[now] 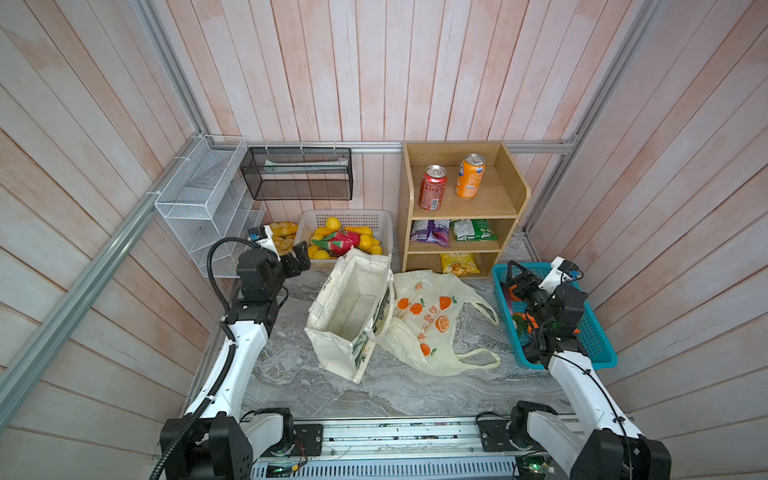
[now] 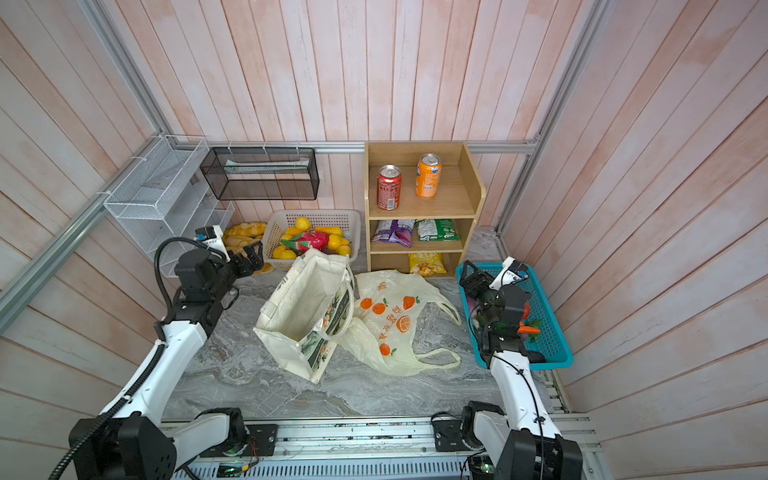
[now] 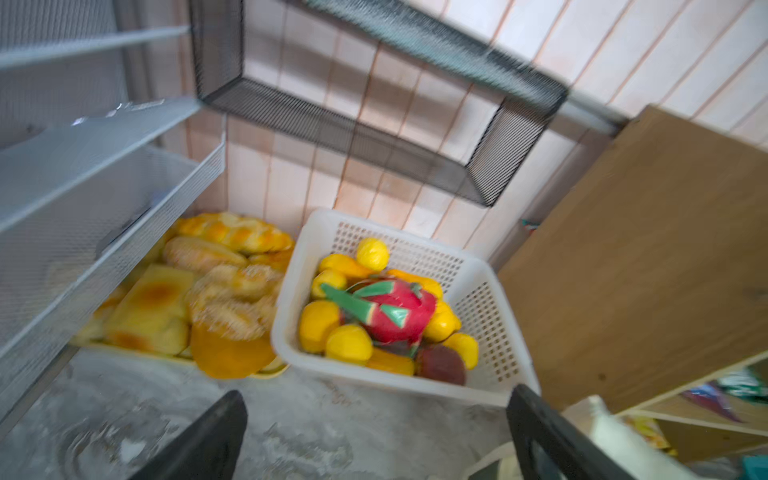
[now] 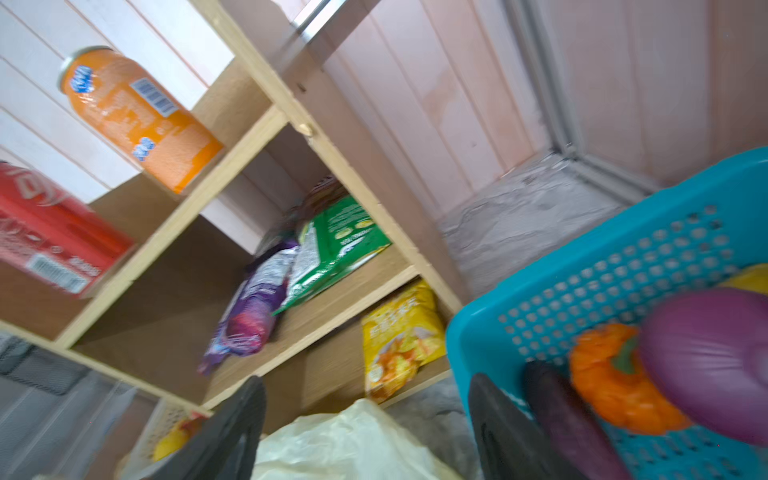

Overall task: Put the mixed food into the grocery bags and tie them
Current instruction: 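Grasp the tote's near rim with the left gripper while the right reaches over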

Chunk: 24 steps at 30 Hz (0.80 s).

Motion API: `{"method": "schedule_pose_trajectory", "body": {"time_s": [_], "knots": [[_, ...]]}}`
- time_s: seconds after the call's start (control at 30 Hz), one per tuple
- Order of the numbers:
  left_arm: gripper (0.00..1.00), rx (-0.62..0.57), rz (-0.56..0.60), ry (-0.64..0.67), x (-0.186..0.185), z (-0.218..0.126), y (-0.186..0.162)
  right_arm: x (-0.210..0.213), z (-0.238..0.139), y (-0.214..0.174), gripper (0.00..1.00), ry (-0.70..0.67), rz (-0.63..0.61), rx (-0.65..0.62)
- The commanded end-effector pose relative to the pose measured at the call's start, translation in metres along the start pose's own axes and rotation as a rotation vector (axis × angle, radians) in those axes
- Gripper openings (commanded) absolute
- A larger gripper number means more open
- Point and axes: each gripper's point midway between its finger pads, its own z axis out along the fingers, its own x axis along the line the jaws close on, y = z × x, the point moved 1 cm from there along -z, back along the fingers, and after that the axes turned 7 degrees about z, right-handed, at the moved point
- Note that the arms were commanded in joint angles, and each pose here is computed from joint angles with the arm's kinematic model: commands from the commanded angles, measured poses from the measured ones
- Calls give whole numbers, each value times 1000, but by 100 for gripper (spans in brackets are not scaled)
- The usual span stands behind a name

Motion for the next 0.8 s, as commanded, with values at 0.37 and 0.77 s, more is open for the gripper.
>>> {"method": "schedule_pose_trajectory", "body": {"time_s": [0.37,0.77], "knots": [[100,367,117,-98,-56,-34,-50,208,-41,-197,81,243,-219,654],[100,463,155,-168,-70,-25,-83,244,-27,-280,81,197,-337,820]]}}
